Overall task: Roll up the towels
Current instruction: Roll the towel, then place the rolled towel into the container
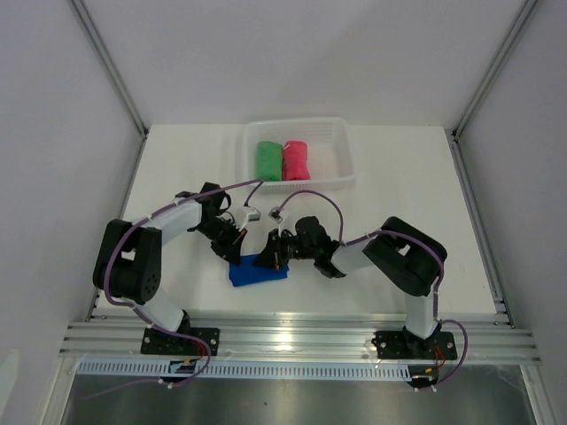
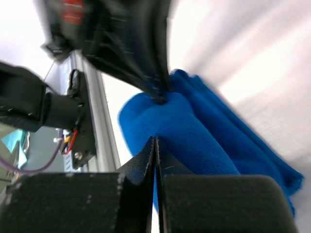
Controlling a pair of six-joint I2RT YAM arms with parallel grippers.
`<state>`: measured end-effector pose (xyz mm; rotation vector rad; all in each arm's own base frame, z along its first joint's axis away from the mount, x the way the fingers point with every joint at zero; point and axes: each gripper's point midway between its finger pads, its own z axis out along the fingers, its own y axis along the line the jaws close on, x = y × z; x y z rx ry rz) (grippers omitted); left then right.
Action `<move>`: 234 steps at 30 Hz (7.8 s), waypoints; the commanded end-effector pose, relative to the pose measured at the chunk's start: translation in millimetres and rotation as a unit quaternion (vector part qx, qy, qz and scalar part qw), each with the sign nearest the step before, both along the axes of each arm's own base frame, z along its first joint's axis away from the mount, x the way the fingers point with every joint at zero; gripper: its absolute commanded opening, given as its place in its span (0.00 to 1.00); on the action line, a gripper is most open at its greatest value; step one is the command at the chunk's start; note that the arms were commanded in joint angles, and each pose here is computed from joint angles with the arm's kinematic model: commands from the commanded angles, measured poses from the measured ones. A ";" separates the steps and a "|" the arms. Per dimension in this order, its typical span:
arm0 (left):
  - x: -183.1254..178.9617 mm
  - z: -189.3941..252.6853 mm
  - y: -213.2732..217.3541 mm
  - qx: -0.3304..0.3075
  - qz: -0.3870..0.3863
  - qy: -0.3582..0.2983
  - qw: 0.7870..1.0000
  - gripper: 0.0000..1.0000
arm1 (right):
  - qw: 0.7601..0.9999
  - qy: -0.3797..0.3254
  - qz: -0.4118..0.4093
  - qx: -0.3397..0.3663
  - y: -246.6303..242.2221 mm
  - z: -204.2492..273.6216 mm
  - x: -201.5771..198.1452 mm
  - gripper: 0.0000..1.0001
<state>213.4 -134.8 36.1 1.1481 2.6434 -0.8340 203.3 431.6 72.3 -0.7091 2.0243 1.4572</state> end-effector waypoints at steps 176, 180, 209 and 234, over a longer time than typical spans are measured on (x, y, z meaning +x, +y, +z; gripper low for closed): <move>-30.1 20.1 -3.7 -0.120 -0.140 -0.055 0.981 0.94 | 0.914 -0.222 0.062 -0.335 -15.0 -74.7 -47.9 0.54; -16.8 27.5 6.2 -0.108 -0.107 -0.074 0.986 1.00 | 0.913 -0.209 0.056 -0.347 -24.0 -79.5 -50.1 0.51; 18.6 89.2 48.9 -0.087 0.022 -0.149 0.985 0.99 | 0.953 -0.070 -0.002 -0.295 -33.3 -74.8 -46.0 0.36; 21.3 89.8 49.3 -0.093 0.027 -0.147 0.984 1.00 | 0.940 -0.109 -0.164 -0.279 -88.3 -12.1 15.8 0.28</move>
